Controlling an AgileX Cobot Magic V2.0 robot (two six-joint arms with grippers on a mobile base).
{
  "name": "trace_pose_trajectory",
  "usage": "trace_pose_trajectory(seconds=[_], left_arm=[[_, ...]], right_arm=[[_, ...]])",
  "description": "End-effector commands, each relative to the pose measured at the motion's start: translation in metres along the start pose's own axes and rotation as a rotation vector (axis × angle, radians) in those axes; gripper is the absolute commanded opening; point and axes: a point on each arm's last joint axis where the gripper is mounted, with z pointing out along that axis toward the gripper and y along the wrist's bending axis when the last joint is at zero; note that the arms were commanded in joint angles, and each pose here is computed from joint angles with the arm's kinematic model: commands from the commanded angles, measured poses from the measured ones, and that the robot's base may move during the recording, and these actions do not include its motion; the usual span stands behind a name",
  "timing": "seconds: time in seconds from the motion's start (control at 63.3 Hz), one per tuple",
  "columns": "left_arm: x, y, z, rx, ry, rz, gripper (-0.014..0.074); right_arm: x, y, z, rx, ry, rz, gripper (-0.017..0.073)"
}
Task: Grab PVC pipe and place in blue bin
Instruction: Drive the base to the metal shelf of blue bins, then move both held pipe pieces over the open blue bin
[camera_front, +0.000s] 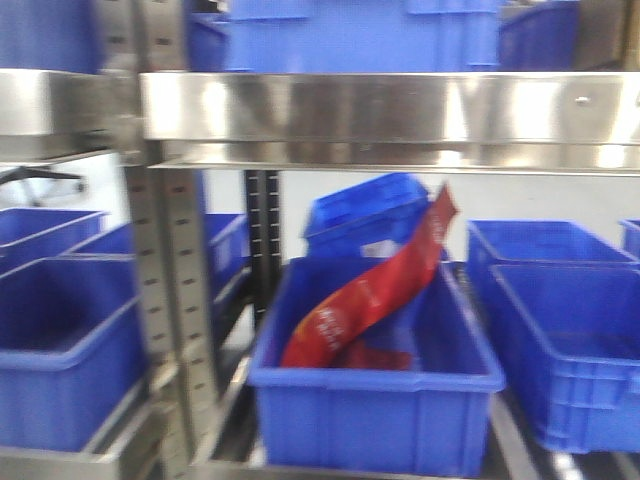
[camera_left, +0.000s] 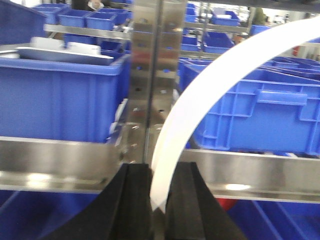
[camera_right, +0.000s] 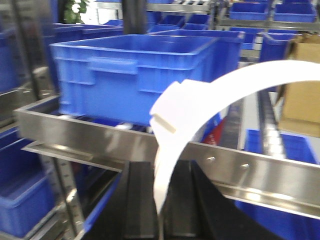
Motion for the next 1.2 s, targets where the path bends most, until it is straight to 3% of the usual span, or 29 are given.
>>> trace_pose_trajectory(seconds=[0.0,1.186], left_arm=[[-0.0039,-0.0005,-0.0009,0.005,-0.036,-0.008,-0.0111],[-0.0039,-0.0005,-0.0009,0.005,-0.036,-0.008,-0.0111]], right_arm=[[-0.0015,0.0001,-0.0002,-0.001,-0.020,-0.017,-0.0169],[-0.0015,0.0001,-0.0002,-0.001,-0.020,-0.017,-0.0169]])
